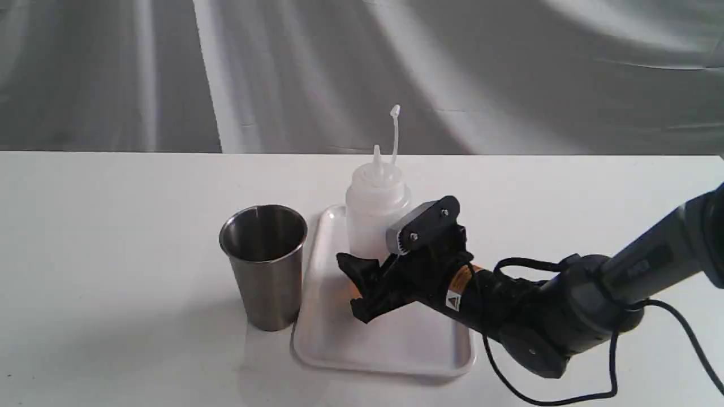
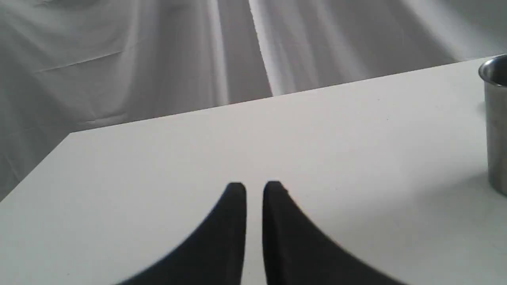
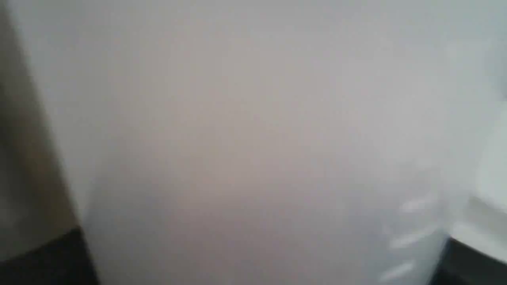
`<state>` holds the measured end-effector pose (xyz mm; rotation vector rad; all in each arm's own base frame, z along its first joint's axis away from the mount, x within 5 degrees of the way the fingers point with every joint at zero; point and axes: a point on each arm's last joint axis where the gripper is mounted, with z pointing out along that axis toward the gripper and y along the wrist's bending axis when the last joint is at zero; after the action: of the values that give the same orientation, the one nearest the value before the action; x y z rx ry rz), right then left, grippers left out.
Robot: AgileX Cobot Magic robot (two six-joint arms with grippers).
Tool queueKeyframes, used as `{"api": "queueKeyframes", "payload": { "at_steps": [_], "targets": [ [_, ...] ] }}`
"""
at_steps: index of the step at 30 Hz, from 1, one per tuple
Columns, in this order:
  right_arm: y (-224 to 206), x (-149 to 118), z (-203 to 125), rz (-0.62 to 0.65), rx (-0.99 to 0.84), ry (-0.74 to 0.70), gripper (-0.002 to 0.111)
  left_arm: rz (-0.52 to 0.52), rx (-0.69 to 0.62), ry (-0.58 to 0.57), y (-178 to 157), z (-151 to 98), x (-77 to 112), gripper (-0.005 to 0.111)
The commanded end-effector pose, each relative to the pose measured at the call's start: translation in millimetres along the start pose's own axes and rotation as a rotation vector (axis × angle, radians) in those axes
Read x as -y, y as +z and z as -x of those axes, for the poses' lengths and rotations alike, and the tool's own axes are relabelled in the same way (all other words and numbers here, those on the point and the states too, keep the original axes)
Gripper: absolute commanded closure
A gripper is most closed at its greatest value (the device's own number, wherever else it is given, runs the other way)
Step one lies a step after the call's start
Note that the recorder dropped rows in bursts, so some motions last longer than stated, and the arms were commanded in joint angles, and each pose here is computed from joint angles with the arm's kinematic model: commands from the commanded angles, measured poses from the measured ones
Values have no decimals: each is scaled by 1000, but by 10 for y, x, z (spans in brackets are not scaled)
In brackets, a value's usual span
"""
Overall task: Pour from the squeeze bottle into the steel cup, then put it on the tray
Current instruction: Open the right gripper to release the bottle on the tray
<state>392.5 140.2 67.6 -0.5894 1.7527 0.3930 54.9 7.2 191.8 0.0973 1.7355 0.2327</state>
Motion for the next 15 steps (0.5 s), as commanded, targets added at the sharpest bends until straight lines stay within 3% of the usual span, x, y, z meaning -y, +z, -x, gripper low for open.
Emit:
{"api": "queueKeyframes", "payload": {
  "at_steps": [1,6,11,15],
  "targets": [
    [-44,1,-8,0,21,12,94,2,10,-7,2,-2,1,98],
    [-62,-10,-17,3,30,15,66,2,10,-7,2,-2,1,98],
    [-64,-10,-2,4,37,14,31,2,10,-7,2,-2,1,98],
    [-64,-10,-2,4,37,14,16,2,10,-4,2,-2,1,98]
  ]
}}
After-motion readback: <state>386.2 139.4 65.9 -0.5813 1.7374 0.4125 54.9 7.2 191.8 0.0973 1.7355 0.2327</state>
